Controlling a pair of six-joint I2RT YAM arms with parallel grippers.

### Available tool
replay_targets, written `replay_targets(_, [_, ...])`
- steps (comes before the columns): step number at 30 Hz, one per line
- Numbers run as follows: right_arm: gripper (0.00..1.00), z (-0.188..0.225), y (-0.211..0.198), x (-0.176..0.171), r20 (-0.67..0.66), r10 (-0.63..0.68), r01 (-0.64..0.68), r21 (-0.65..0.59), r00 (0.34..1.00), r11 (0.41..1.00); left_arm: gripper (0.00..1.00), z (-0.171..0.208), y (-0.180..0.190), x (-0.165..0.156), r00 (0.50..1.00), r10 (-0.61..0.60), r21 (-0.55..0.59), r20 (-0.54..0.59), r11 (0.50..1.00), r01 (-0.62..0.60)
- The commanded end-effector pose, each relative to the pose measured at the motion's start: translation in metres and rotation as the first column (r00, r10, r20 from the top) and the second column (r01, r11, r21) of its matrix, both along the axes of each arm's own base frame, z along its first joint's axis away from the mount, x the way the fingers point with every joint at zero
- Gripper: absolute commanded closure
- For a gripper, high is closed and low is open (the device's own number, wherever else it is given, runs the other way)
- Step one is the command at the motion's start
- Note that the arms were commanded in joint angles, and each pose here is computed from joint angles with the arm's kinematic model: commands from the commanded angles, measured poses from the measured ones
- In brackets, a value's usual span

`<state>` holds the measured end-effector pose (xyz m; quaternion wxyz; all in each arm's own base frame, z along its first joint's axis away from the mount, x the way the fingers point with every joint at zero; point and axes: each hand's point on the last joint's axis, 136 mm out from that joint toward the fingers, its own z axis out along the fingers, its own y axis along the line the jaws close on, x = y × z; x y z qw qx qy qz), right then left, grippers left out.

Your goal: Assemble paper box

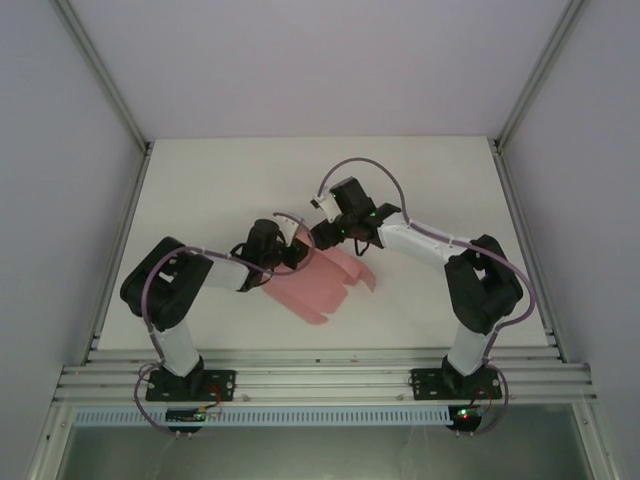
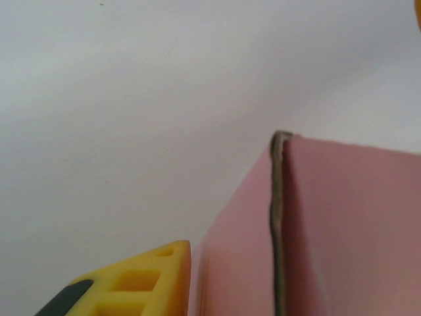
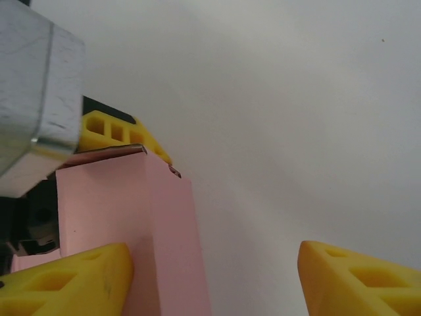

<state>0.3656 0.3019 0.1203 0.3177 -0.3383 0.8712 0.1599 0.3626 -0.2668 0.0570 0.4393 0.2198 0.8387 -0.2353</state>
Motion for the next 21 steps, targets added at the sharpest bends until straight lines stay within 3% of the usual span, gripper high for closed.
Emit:
replay_targets(1, [0.31, -0.047, -0.019, -0.018, -0.118, -0.001, -0.015, -0.132, 0.993, 0.991, 0.75, 0.012, -0.009, 0.011, 1.000, 0.001, -0.023, 0.027, 1.000, 0.000])
replay_targets(3, [0.31, -0.048, -0.020, -0.018, -0.119, -0.003, -0.013, -0.132, 0.993, 0.991, 0.88, 0.012, -0.006, 0.015, 0.999, 0.031, -0.016, 0.041, 0.999, -0.030])
replay_targets(4, [0.31, -0.048, -0.020, -0.018, -0.120, -0.002, -0.014, -0.130, 0.993, 0.991, 1.00, 0.010, -0.002, 0.018, 0.997, 0.058, -0.002, 0.043, 0.998, -0.058])
replay_targets(8, [0.30, -0.048, -0.023, -0.017, -0.125, -0.009, -0.008, -0.135, 0.992, 0.991, 1.00, 0.003, 0.022, 0.031, 0.974, 0.221, 0.052, 0.057, 0.973, -0.224])
replay_targets(12, [0.26, -0.037, -0.032, -0.009, -0.094, -0.084, 0.072, -0.128, 0.992, 0.989, 1.00, 0.003, 0.020, 0.024, 0.981, 0.189, 0.059, 0.046, 0.980, -0.191])
replay_targets(16, [0.16, 0.015, -0.048, 0.011, -0.003, -0.191, 0.191, -0.024, 0.982, 0.981, 1.00, 0.014, 0.022, 0.018, 0.978, 0.209, 0.050, 0.000, 0.977, -0.209])
replay_targets(18, [0.02, 0.049, -0.059, 0.015, 0.053, -0.240, 0.238, 0.041, 0.969, 0.970, 1.00, 0.020, 0.027, 0.018, 0.967, 0.254, 0.054, -0.034, 0.966, -0.252])
replay_targets(21, [0.01, 0.088, -0.079, 0.011, 0.123, -0.295, 0.281, 0.113, 0.948, 0.953, 1.00, 0.030, 0.045, 0.018, 0.921, 0.381, 0.046, -0.078, 0.925, -0.378])
